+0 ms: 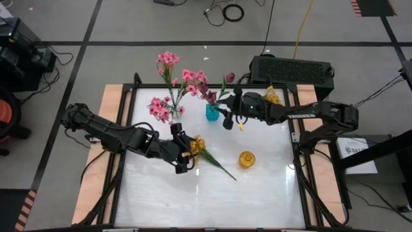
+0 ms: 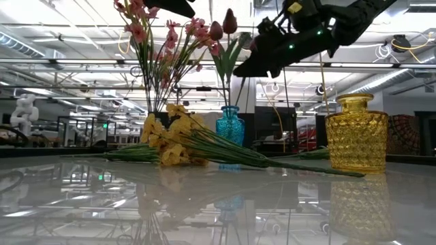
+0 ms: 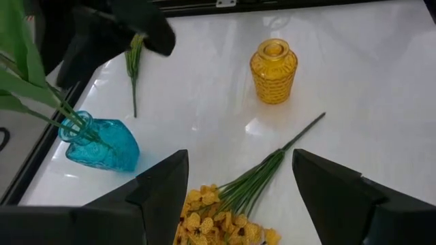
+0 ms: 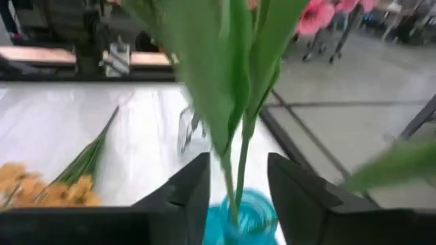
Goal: Sort flowers into vase by color
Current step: Put the red flower into the blue vase, then put the top yellow flowers into the yellow vase
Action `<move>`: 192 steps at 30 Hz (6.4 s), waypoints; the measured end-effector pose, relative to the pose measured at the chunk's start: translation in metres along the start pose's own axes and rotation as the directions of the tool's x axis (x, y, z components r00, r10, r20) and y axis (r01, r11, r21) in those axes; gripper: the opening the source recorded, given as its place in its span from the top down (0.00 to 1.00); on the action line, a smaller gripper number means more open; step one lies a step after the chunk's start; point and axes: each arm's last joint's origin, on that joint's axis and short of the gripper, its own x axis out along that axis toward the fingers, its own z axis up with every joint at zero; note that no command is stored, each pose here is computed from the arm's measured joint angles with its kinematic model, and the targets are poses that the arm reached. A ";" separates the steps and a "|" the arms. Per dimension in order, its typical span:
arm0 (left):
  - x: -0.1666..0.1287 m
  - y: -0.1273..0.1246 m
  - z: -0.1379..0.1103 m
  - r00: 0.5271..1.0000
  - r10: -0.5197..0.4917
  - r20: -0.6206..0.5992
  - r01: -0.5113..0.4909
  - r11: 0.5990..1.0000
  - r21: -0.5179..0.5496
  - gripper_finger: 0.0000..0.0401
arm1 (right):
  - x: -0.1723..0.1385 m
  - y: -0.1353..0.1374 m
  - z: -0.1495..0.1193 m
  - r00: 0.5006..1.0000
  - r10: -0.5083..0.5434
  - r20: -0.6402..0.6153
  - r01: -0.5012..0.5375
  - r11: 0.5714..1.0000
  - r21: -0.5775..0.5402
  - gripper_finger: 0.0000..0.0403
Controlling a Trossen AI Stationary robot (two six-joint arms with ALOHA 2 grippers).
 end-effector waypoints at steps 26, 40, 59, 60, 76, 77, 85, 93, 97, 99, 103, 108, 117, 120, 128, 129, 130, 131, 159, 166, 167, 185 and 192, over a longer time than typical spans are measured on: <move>0.015 -0.006 -0.006 0.999 0.008 -0.047 -0.006 1.000 0.030 0.33 | -0.109 -0.015 -0.018 0.877 -0.161 -0.453 0.160 0.986 -0.039 0.53; 0.056 -0.021 -0.022 0.988 0.023 -0.150 -0.006 0.994 0.112 0.33 | -0.090 -0.039 -0.077 0.853 -0.321 -0.412 0.354 0.935 0.004 0.61; 0.073 -0.020 -0.021 0.988 -0.050 -0.147 0.070 0.988 0.135 0.33 | -0.045 -0.075 -0.087 0.668 -0.256 -0.699 0.090 0.960 -0.266 0.58; 0.073 -0.021 -0.021 0.988 -0.050 -0.147 0.071 0.988 0.135 0.33 | -0.042 -0.078 -0.089 0.647 -0.253 -0.719 0.072 0.960 -0.272 0.58; 0.070 -0.027 -0.023 0.982 -0.093 -0.162 0.120 0.978 0.172 0.33 | -0.018 -0.109 -0.131 0.467 -0.221 -0.856 0.048 0.973 -0.225 0.73; 0.070 -0.027 -0.023 0.983 -0.093 -0.162 0.121 0.978 0.171 0.33 | -0.018 -0.109 -0.131 0.466 -0.219 -0.857 0.051 0.974 -0.221 0.77; 0.070 -0.027 -0.023 0.983 -0.093 -0.158 0.120 0.978 0.172 0.33 | -0.025 -0.097 -0.112 0.503 -0.232 -0.833 0.054 0.970 -0.237 0.97; 0.070 -0.026 -0.022 0.986 -0.083 -0.147 0.110 0.975 0.191 0.33 | -0.056 -0.068 -0.073 0.539 -0.226 -0.811 0.061 0.971 -0.231 0.99; 0.071 -0.025 -0.021 0.987 -0.076 -0.139 0.102 0.977 0.187 0.33 | -0.077 -0.057 -0.048 0.622 -0.233 -0.747 0.142 0.972 -0.185 0.99; 0.071 -0.025 -0.019 0.989 -0.079 -0.126 0.101 0.978 0.183 0.33 | -0.088 -0.053 -0.036 0.675 -0.239 -0.698 0.183 0.971 -0.155 1.00; 0.072 -0.026 -0.015 0.993 -0.084 -0.086 0.099 0.977 0.190 0.33 | -0.111 -0.043 -0.014 0.766 -0.241 -0.596 0.213 0.970 -0.118 1.00; 0.072 -0.027 -0.003 0.997 -0.063 0.038 0.054 0.977 0.206 0.33 | -0.137 -0.025 0.004 0.855 -0.194 -0.481 0.133 0.978 -0.159 1.00; 0.067 -0.028 0.020 0.962 0.028 0.270 -0.086 0.975 0.203 0.33 | -0.160 0.013 0.018 0.924 -0.145 -0.353 0.031 0.951 -0.308 1.00; 0.064 -0.028 0.026 0.941 0.058 0.334 -0.123 0.976 0.177 0.33 | -0.162 0.029 0.022 0.940 -0.147 -0.309 -0.005 0.897 -0.442 1.00; 0.046 -0.041 0.043 0.883 0.131 0.452 -0.239 0.953 0.189 0.33 | -0.162 0.069 0.028 0.960 -0.219 -0.175 0.048 0.744 -0.666 1.00; 0.043 -0.042 0.045 0.875 0.159 0.458 -0.269 0.945 0.187 0.33 | -0.161 0.074 0.029 0.963 -0.213 -0.164 0.050 0.741 -0.670 1.00; 0.041 -0.042 0.047 0.869 0.178 0.461 -0.290 0.939 0.185 0.33 | -0.160 0.079 0.029 0.968 -0.198 -0.156 0.043 0.739 -0.672 1.00; 0.039 -0.043 0.048 0.866 0.189 0.463 -0.305 0.934 0.189 0.33 | -0.159 0.083 0.030 0.972 -0.184 -0.148 0.037 0.737 -0.675 1.00; 0.038 -0.049 0.044 0.887 0.177 0.426 -0.333 0.885 0.326 0.63 | -0.123 0.141 0.052 0.982 -0.178 -0.069 0.061 0.634 -0.771 1.00; 0.036 -0.052 0.043 0.886 0.180 0.427 -0.344 0.872 0.349 0.69 | -0.123 0.140 0.052 0.979 -0.194 -0.068 0.071 0.630 -0.774 1.00; 0.036 -0.052 0.043 0.886 0.186 0.425 -0.349 0.870 0.347 0.71 | -0.123 0.140 0.052 0.979 -0.194 -0.068 0.071 0.630 -0.774 1.00; 0.037 -0.050 0.039 0.888 0.242 0.390 -0.392 0.843 0.368 0.83 | -0.123 0.140 0.052 0.978 -0.194 -0.071 0.068 0.627 -0.776 1.00; 0.037 -0.050 0.039 0.885 0.250 0.392 -0.403 0.834 0.377 0.97 | -0.123 0.140 0.050 0.979 -0.186 -0.082 0.053 0.623 -0.781 1.00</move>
